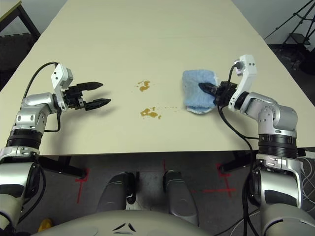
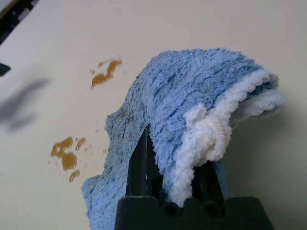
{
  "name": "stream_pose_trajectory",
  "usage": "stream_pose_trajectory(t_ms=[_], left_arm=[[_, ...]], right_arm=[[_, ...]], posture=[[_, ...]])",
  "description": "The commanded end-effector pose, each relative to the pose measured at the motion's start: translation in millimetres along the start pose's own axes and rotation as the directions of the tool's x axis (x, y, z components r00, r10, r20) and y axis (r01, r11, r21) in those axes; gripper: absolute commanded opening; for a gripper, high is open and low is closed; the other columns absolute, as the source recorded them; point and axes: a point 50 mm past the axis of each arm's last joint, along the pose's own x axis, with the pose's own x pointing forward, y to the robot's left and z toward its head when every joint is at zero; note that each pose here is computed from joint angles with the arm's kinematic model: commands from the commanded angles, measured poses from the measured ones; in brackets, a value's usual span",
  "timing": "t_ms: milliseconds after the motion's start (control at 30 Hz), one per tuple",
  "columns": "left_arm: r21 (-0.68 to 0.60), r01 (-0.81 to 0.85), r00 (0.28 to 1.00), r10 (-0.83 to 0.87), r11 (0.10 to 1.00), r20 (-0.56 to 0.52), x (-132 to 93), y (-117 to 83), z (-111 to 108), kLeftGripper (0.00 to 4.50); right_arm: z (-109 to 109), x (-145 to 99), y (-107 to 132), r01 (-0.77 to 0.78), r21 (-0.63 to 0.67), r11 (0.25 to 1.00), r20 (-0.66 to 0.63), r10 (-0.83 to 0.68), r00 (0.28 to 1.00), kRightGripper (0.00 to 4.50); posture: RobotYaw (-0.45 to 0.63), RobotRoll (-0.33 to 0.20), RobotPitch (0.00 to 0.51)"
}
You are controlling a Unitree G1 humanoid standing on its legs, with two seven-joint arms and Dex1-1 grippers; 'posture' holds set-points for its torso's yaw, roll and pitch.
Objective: Wipe the water off the table with a rag.
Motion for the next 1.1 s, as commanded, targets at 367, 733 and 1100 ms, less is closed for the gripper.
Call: stream_pose_trajectory(t_ms=[367, 733, 1100], left_arm=[[0.019, 0.007, 1.0, -0.007, 1.0, 0.002, -3, 1, 6, 4.5], [0.021, 0.008, 1.0, -0.008, 1.0, -0.002, -2, 1, 6, 4.5], [0.019, 0.007, 1.0, -0.007, 1.0, -0.004, -1, 0, 4, 4.5]], right_arm=[[-40, 16, 24, -0.027, 0.05, 0.998, -0.101, 0.032, 0.994, 0.06], [-57, 34, 53, -0.119, 0.084, 0.989, -0.161, 0.131, 0.978, 0.06], [-71, 52, 83, -0.246, 0.089, 0.965, -0.235, 0.26, 0.937, 0.06]], posture=[[-0.12, 0.0, 0.117], [-0.13, 0.0, 0.127], [-0.12, 0.0, 0.137]])
